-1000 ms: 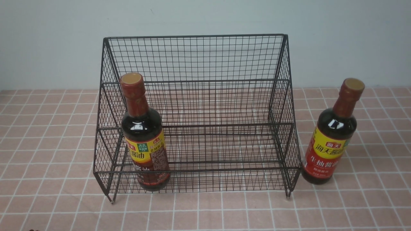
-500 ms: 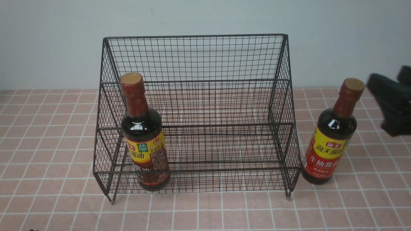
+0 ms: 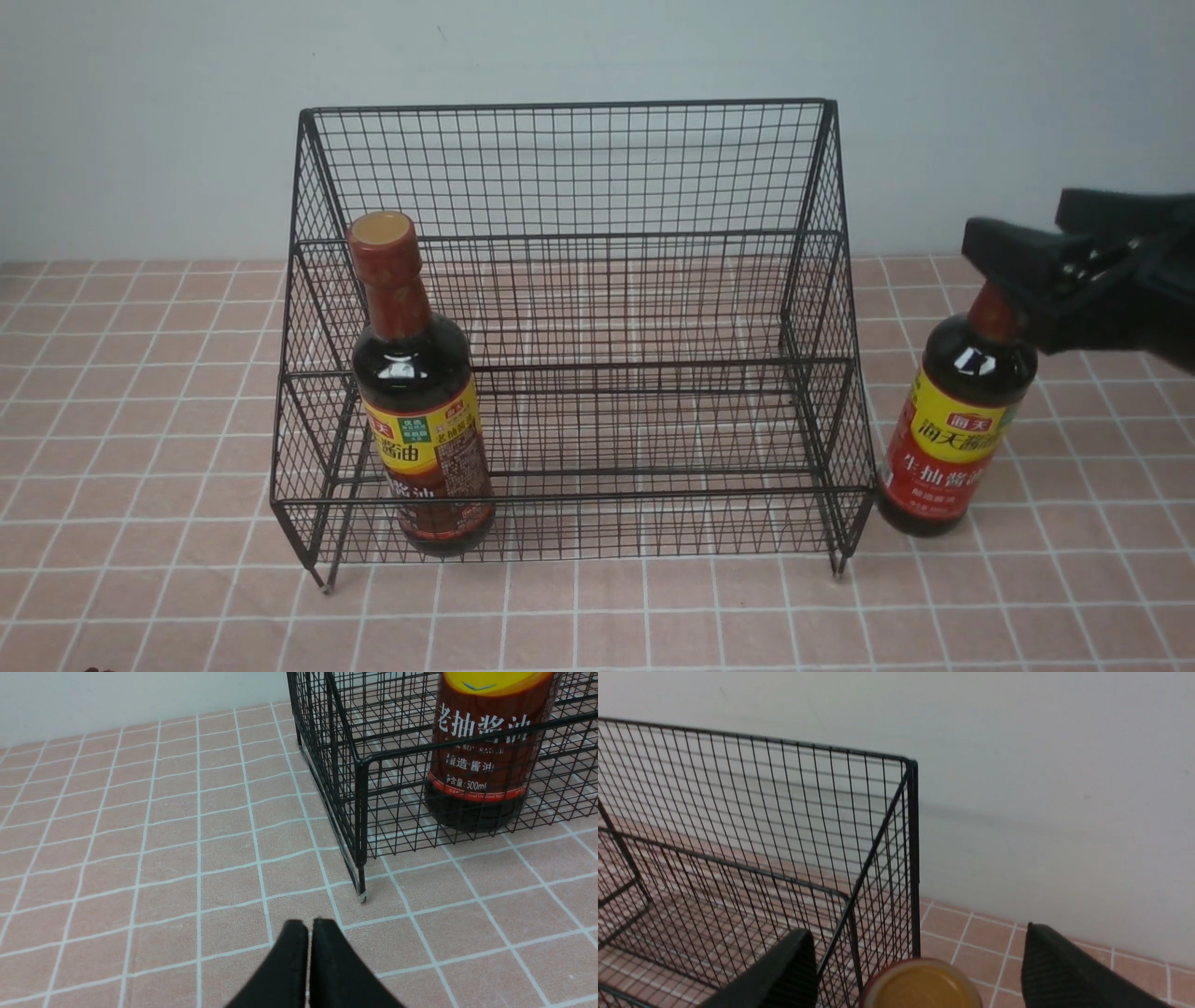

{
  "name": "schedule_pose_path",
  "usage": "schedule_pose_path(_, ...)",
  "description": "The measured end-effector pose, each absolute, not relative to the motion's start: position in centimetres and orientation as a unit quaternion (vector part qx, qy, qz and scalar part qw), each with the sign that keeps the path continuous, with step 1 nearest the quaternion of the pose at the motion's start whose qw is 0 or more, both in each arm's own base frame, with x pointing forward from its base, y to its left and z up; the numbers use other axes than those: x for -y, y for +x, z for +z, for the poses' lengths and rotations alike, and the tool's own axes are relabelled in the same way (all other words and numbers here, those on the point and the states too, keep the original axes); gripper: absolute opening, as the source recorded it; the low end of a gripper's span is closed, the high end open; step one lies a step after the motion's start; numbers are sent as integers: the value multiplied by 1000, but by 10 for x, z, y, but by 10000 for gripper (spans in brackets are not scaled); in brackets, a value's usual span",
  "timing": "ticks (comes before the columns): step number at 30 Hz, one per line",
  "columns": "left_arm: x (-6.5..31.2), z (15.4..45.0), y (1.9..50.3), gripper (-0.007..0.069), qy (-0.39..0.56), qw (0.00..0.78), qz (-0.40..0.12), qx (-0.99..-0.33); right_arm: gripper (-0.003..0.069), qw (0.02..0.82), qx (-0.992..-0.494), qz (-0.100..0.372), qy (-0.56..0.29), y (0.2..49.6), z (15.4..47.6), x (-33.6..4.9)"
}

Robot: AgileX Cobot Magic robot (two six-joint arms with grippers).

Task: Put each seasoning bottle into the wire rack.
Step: Use the right arm to grab the condiment bottle closest to it

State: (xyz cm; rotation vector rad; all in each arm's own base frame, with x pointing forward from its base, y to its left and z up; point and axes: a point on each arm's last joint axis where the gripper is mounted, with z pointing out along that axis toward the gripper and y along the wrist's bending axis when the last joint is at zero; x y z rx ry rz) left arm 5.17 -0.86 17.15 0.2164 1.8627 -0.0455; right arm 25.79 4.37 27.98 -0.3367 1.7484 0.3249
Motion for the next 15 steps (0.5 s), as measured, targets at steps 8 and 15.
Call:
schedule_pose_path(8,9,171,52,-7,93,592,-20,-801,489,569,-794,153,-147,271,252,-46)
schedule_pose_path(15,9,171,52,-7,93,592,-20,-801,282,561,-803,139,-145,270,251,-44)
